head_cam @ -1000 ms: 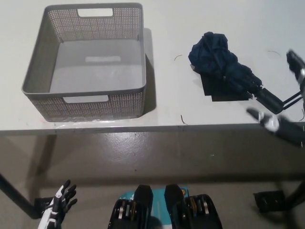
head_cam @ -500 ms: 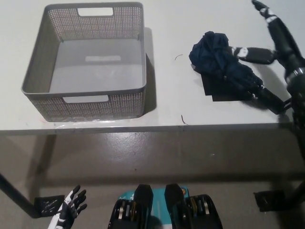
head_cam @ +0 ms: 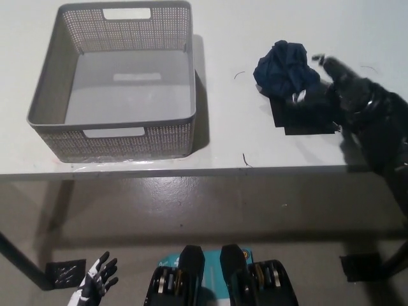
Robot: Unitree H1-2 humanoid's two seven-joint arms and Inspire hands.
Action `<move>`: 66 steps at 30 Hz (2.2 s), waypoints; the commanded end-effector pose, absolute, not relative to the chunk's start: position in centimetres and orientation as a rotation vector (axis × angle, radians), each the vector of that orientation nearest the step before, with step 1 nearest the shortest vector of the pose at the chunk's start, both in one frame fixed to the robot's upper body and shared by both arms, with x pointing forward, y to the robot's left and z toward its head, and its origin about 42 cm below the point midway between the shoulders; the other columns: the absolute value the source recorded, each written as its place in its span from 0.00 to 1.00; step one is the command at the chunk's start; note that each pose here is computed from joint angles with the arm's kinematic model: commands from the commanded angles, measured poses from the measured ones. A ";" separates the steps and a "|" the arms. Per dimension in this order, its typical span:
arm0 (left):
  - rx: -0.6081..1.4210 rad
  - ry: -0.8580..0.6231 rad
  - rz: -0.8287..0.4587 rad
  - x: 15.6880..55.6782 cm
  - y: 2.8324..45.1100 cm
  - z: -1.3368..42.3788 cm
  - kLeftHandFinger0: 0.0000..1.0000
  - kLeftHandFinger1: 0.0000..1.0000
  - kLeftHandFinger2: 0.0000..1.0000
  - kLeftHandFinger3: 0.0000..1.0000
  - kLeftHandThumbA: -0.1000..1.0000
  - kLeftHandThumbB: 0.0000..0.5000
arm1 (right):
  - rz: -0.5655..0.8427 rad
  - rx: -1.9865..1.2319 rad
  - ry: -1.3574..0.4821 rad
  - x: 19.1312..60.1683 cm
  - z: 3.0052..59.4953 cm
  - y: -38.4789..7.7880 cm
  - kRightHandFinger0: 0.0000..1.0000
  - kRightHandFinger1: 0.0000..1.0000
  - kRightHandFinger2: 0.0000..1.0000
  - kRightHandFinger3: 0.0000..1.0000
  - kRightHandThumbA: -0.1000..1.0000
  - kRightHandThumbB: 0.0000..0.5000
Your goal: Use the right hand to pick up a umbrella on the right side and place it into a container on the lft side
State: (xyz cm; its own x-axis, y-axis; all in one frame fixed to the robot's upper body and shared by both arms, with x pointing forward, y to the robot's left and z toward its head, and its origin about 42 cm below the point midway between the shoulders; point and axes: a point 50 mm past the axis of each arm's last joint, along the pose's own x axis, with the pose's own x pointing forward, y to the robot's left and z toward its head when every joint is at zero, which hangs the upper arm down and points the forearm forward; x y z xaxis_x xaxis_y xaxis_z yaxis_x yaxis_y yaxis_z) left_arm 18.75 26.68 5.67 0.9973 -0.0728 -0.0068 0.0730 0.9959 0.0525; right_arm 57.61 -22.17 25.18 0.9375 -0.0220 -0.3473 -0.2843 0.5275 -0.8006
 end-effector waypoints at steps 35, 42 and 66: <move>0.070 -0.029 -0.120 18.5 27.6 5.9 1.00 1.00 1.00 1.00 1.00 0.49 | -0.191 -0.949 -0.146 56.9 24.2 -20.7 0.02 0.33 0.83 0.81 0.00 0.32; 0.076 -0.012 -0.125 18.2 27.4 5.6 1.00 1.00 1.00 1.00 1.00 0.47 | -0.115 -0.863 -0.346 58.1 30.2 -14.1 0.00 0.27 0.76 0.68 0.00 0.37; 0.076 -0.005 -0.143 17.7 27.0 5.9 1.00 1.00 1.00 1.00 1.00 0.52 | 0.163 -0.620 -0.582 52.9 43.3 7.8 0.00 0.08 0.65 0.51 0.00 0.43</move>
State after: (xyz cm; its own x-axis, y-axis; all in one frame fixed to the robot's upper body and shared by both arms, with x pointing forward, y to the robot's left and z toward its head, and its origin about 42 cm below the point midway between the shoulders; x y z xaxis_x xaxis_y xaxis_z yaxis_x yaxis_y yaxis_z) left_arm 18.09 27.05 5.19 0.9930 -0.1132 -0.0332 0.1152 0.9913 0.0641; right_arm 54.07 4.72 35.90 0.8991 0.2891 0.3286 0.0035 0.7461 -0.6658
